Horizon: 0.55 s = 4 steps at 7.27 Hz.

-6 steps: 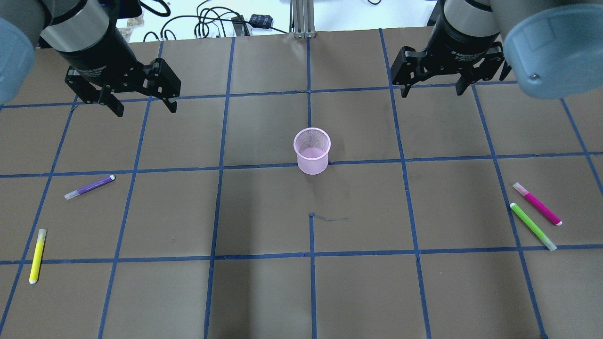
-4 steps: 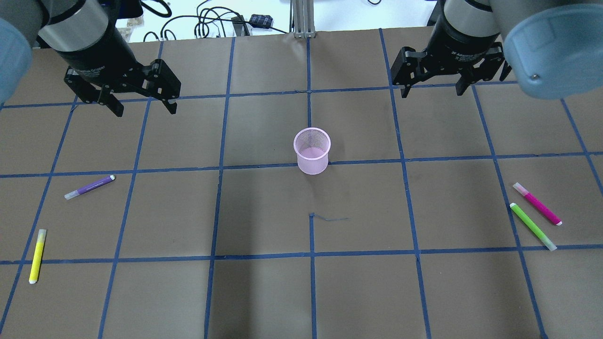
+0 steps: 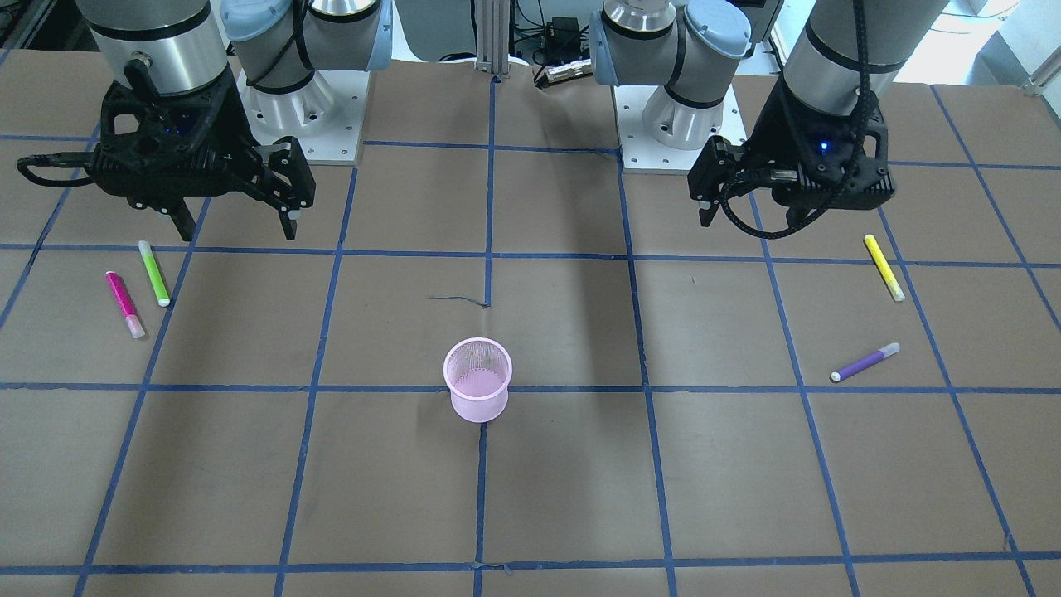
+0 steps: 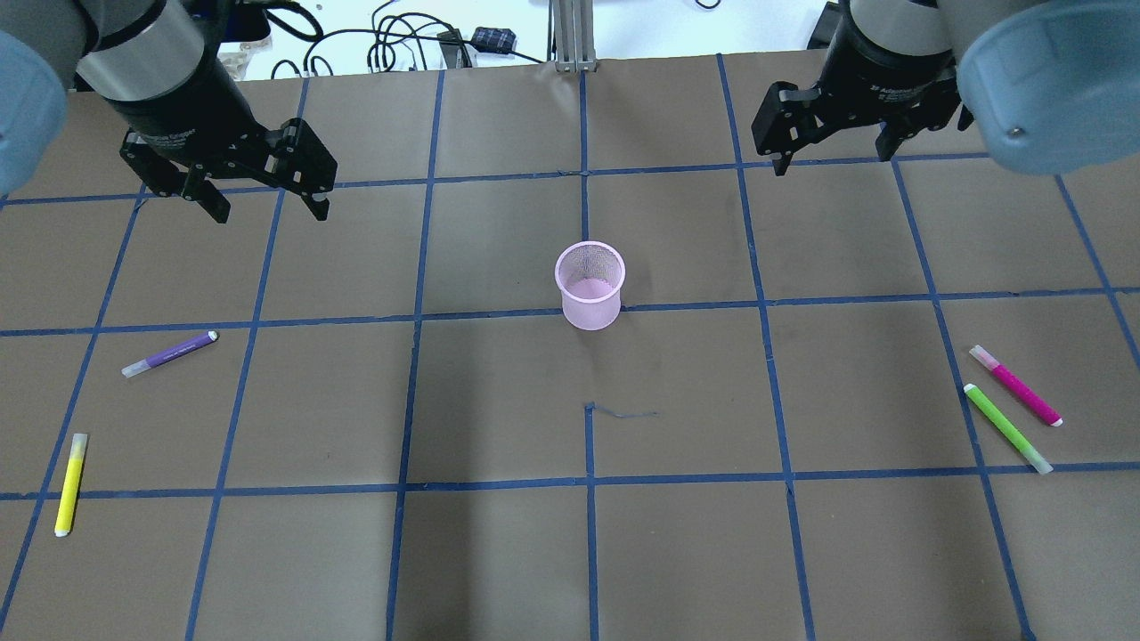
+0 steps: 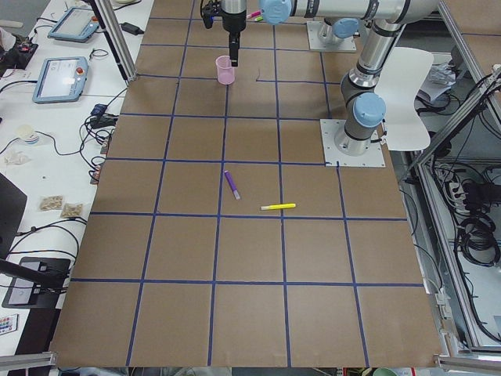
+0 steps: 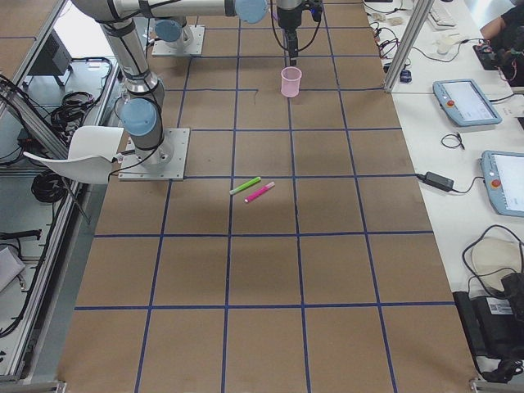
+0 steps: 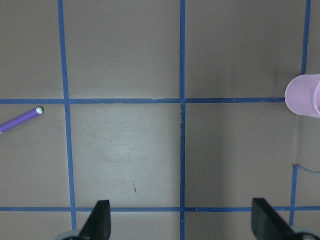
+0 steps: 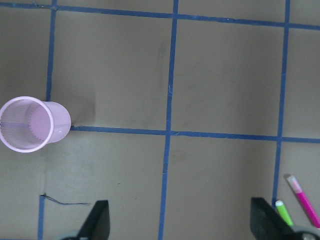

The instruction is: Insert purple and pink pens into pink cup

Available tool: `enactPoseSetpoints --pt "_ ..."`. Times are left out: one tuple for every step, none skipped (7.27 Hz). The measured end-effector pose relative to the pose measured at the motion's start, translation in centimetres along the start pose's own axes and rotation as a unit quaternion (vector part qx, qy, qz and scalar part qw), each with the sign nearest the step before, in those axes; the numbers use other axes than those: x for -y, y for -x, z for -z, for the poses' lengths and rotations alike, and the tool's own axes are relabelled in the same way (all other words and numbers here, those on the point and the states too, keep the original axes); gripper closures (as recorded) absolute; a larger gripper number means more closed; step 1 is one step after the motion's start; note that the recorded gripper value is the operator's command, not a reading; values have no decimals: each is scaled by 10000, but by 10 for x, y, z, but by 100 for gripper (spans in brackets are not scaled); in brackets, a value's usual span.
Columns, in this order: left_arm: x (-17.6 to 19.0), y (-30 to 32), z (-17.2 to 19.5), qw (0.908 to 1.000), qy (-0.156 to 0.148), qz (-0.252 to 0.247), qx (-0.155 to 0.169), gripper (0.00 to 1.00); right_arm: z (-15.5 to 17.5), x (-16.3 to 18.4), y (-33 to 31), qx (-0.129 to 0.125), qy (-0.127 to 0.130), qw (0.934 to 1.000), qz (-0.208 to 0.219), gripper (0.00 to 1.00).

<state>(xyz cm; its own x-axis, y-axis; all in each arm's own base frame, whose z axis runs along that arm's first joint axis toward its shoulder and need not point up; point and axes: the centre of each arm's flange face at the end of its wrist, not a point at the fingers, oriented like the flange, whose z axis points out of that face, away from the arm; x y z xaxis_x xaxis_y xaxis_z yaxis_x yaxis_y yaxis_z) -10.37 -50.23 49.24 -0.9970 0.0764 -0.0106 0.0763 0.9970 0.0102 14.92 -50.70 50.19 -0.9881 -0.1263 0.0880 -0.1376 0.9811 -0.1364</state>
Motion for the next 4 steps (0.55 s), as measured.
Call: enactPoseSetpoints --pt "3 9 -9 9991 90 -411 21 0 1 3 -6 -122 -90 9993 354 0" --pt "8 28 -27 9967 284 -756 32 1 2 7 -22 -195 -213 9985 462 0" --pt "13 56 -60 9907 582 -1227 59 1 2 11 -53 -206 -302 9983 452 1" --pt "17 83 -95 9800 867 -1770 279 6 3 9 -84 -178 -327 9976 575 0"
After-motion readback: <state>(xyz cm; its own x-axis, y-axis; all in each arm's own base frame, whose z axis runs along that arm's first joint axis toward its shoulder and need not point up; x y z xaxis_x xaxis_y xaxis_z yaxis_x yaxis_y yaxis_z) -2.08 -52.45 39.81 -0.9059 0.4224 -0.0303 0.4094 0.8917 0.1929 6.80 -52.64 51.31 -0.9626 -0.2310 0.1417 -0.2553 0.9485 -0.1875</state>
